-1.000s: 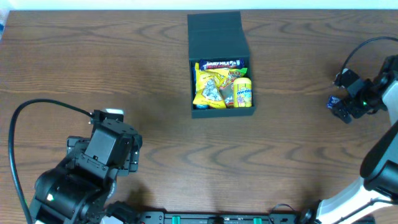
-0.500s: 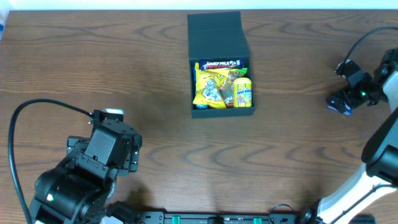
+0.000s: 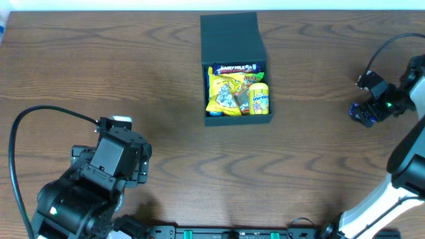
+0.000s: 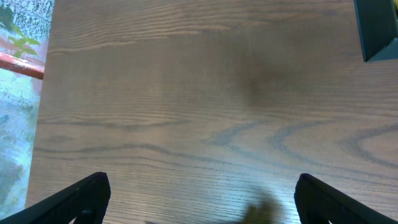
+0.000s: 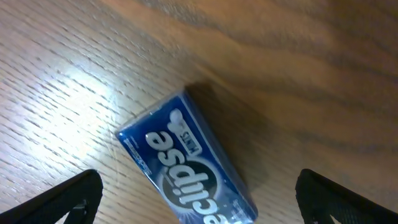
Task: Pack container
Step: 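Lower the right gripper around the Eclipse tin and close on it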
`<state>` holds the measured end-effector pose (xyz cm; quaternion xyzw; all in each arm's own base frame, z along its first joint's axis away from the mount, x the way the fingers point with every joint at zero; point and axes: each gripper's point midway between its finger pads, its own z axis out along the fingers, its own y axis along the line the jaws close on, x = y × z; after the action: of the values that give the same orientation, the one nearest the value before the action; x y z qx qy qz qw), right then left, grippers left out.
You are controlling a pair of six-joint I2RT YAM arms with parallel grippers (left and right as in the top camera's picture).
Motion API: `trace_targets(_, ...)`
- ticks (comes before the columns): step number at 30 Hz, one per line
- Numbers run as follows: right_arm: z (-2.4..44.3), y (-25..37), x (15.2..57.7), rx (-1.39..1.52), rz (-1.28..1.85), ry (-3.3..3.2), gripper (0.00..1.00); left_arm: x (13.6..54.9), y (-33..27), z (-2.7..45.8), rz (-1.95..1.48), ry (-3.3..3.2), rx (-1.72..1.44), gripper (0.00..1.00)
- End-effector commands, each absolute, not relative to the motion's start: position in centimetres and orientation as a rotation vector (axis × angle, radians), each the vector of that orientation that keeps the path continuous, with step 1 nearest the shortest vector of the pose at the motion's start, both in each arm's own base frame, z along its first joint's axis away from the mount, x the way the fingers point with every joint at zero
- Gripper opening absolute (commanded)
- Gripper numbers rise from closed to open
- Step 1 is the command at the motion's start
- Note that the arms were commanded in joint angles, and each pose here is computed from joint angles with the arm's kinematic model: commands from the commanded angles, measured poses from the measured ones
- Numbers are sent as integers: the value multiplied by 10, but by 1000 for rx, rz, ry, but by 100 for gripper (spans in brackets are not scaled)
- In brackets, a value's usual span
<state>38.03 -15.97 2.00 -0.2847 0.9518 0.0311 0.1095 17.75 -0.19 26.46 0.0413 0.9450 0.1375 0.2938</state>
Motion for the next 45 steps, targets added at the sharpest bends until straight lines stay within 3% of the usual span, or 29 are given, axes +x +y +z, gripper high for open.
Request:
trace_targets(1, 23, -170, 380, -838, 64, 2804, 99, 177, 1, 266, 377, 2510, 79, 95)
trace_targets(31, 4, -164, 374, -879, 110, 2842, 99, 177, 1, 266, 377, 2510, 79, 96)
trace_targets(40, 4, -165, 376, -878, 100, 2837, 89, 177, 1, 266, 377, 2510, 79, 95)
trace_targets(45, 4, -167, 375, -881, 85, 2847, 72, 177, 1, 266, 377, 2510, 79, 95)
